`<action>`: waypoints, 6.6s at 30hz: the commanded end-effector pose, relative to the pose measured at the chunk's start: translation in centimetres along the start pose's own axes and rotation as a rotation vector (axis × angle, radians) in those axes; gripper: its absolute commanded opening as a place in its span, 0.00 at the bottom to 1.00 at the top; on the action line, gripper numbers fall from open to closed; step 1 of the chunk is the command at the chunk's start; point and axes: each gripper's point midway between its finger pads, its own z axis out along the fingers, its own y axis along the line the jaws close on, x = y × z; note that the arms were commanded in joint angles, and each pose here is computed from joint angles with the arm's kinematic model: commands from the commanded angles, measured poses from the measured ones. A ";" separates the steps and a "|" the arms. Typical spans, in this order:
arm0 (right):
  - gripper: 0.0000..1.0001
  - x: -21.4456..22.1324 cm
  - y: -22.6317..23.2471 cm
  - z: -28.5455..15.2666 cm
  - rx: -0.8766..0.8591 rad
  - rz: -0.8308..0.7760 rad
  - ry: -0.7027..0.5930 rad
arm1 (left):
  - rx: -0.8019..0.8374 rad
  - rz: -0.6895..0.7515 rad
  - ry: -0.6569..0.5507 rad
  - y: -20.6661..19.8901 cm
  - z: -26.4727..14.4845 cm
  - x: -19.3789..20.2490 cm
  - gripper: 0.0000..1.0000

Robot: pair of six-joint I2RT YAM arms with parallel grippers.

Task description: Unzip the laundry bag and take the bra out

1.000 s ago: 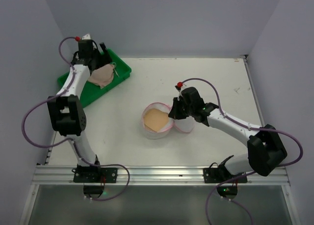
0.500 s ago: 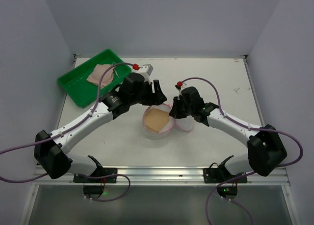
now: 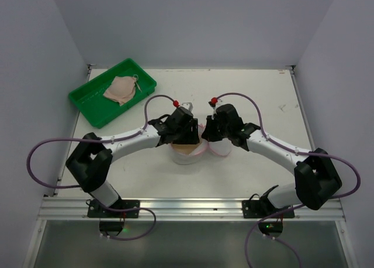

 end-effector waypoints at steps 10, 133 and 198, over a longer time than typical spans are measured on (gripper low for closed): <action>0.00 0.9 1.0 -0.5 -0.080 -0.004 -0.016 | -0.250 -0.050 -0.028 4.9 4.9 0.2 0.89; 0.00 2.4 -0.5 0.7 0.029 -0.031 0.061 | -0.833 -0.505 -0.528 46.3 -10.5 -22.0 0.00; 0.89 3.9 -13.5 -4.3 0.232 0.673 -0.010 | -0.242 -0.219 0.002 14.7 2.7 3.1 0.63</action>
